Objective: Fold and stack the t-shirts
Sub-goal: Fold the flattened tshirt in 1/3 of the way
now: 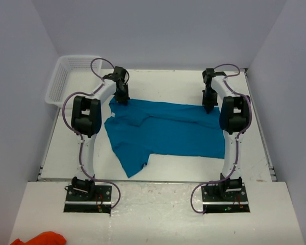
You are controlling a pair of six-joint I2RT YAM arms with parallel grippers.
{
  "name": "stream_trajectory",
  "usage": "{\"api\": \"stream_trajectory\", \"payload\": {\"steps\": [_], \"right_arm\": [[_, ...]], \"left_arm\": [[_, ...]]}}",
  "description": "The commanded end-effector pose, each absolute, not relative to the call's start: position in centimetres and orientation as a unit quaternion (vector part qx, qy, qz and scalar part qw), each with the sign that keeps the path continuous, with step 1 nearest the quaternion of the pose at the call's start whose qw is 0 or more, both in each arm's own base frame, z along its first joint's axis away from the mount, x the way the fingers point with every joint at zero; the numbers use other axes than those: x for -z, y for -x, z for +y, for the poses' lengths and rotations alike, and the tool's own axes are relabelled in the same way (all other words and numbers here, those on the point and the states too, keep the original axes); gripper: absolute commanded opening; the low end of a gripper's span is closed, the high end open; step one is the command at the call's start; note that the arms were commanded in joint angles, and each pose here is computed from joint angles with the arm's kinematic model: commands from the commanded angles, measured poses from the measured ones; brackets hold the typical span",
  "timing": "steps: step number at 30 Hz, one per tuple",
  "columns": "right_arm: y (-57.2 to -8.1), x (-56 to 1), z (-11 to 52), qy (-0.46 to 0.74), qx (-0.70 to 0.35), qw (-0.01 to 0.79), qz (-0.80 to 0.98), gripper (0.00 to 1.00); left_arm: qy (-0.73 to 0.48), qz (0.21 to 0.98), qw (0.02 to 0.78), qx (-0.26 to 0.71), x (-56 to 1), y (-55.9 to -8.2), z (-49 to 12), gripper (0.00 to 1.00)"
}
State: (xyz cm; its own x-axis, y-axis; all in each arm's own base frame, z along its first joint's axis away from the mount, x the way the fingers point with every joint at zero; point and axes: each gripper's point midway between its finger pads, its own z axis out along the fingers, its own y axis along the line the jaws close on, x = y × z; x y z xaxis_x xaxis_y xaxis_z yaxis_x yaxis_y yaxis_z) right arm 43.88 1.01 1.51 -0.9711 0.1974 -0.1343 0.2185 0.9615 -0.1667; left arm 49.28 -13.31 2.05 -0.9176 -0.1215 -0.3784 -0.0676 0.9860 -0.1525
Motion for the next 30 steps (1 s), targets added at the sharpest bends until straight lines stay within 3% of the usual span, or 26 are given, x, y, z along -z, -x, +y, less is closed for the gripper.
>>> {"api": "stream_trajectory", "payload": {"steps": [1, 27, 30], "right_arm": [[-45.0, -1.0, -0.3, -0.106, 0.115, 0.073, 0.985, 0.0], [-53.9, -5.2, -0.3, -0.073, 0.084, 0.202, 0.973, 0.0], [-54.7, -6.4, 0.1, -0.07, 0.073, 0.224, 0.969, 0.0]], "left_arm": [[0.043, 0.972, 0.217, 0.075, -4.4, -49.5, -13.0, 0.0], [0.006, 0.948, 0.307, 0.08, -4.2, -57.7, -13.1, 0.0], [-0.005, 0.943, 0.318, 0.103, -5.3, -58.0, -14.0, 0.11]]}}
